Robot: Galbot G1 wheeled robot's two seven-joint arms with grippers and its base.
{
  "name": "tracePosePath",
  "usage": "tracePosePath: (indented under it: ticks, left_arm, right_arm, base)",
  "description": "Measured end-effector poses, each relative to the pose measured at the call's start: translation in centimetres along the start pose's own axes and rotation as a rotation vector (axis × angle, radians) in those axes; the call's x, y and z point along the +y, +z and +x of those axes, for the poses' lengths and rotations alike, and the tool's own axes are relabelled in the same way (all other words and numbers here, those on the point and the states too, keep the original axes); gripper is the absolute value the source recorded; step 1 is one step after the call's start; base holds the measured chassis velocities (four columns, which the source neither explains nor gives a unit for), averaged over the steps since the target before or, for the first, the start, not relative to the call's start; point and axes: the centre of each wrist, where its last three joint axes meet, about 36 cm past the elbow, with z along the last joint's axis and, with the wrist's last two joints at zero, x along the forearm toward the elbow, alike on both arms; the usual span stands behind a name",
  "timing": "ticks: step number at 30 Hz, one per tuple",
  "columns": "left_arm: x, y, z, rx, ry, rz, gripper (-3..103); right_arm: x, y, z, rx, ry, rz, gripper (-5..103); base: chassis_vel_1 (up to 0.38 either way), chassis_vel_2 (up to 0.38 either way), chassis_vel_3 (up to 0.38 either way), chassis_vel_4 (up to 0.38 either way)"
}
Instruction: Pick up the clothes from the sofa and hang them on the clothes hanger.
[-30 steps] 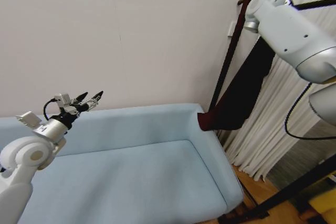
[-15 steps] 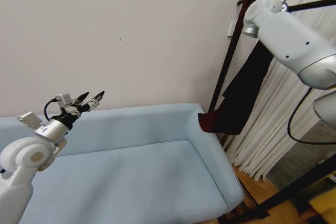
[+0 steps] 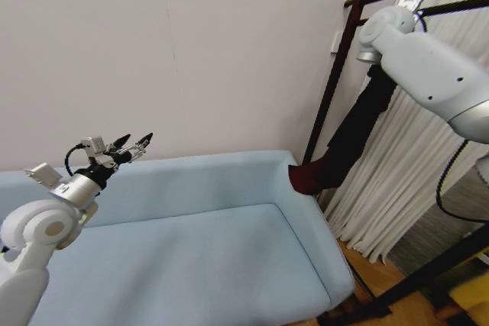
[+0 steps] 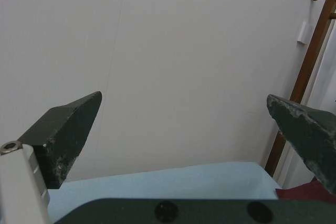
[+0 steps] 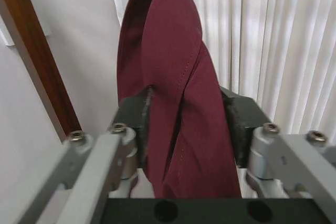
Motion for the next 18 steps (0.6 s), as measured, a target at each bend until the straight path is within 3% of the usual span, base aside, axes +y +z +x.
tracePosePath:
  ticks: [1, 2, 3, 4, 6, 7, 9, 10, 11, 12, 13, 15, 16, 17, 18]
  left_arm:
    - [-0.1, 0.0, 0.0, 0.002, 0.002, -0.001, 100]
    - [-0.2, 0.0, 0.0, 0.005, 0.005, -0.002, 100]
    - [-0.3, -0.1, 0.0, 0.006, 0.008, -0.003, 100]
    - [-0.4, -0.1, 0.0, 0.007, 0.012, -0.005, 100]
    - [-0.5, -0.2, 0.1, 0.008, 0.013, -0.006, 100]
    - [-0.6, -0.2, 0.1, 0.009, 0.015, -0.007, 100]
    - [-0.8, -0.1, 0.2, 0.010, 0.014, -0.007, 100]
    - [-0.8, 0.0, 0.3, 0.011, 0.011, -0.006, 100]
    - [-0.8, 0.0, 0.3, 0.011, 0.011, -0.006, 100]
    - [-0.8, 0.1, 0.5, 0.011, 0.009, -0.004, 100]
    - [-0.8, 0.3, 0.6, 0.010, 0.004, -0.002, 100]
    - [-0.7, 1.0, 1.0, 0.006, -0.015, -0.008, 100]
    - [-0.7, 1.0, 1.0, 0.006, -0.015, -0.008, 100]
    - [-0.7, 1.6, 1.3, 0.010, -0.029, -0.014, 100]
    - [-0.8, 2.1, 1.7, 0.015, -0.037, -0.017, 100]
  right_arm:
    - [0.0, 0.1, 0.6, -0.008, -0.009, 0.005, 36]
    - [0.0, 0.3, 1.2, -0.015, -0.022, 0.011, 47]
    - [0.0, 0.5, 1.8, -0.023, -0.034, 0.017, 47]
    - [0.0, 0.8, 2.5, -0.036, -0.048, 0.025, 58]
    - [0.1, 1.0, 3.0, -0.043, -0.059, 0.030, 58]
    - [0.1, 1.3, 3.8, -0.052, -0.073, 0.037, 69]
    - [-0.1, 2.0, 5.1, -0.071, -0.097, 0.050, 69]
    - [-0.3, 2.4, 5.9, -0.083, -0.116, 0.059, 80]
    - [-0.3, 2.4, 5.9, -0.083, -0.116, 0.059, 80]
    - [-0.6, 3.1, 6.9, -0.098, -0.141, 0.071, 80]
    - [-1.1, 3.9, 7.8, -0.111, -0.169, 0.085, 90]
    - [-2.1, 6.1, 9.9, -0.134, -0.279, 0.105, 90]
    - [-2.1, 6.1, 9.9, -0.134, -0.279, 0.105, 90]
    - [-2.6, 7.5, 10.7, -0.147, -0.349, 0.112, 98]
    - [-3.3, 8.7, 10.9, -0.158, -0.411, 0.113, 98]
  base:
    - [0.000, 0.000, 0.000, 0.000]
    - [0.000, 0.000, 0.000, 0.000]
    - [0.000, 0.000, 0.000, 0.000]
    - [0.000, 0.000, 0.000, 0.000]
    - [0.000, 0.000, 0.000, 0.000]
    - [0.000, 0.000, 0.000, 0.000]
    - [0.000, 0.000, 0.000, 0.000]
    - [0.000, 0.000, 0.000, 0.000]
    - [0.000, 0.000, 0.000, 0.000]
    - [0.000, 0.000, 0.000, 0.000]
    - [0.000, 0.000, 0.000, 0.000]
    - [0.000, 0.000, 0.000, 0.000]
    - [0.000, 0.000, 0.000, 0.000]
    - [0.000, 0.000, 0.000, 0.000]
    - [0.000, 0.000, 0.000, 0.000]
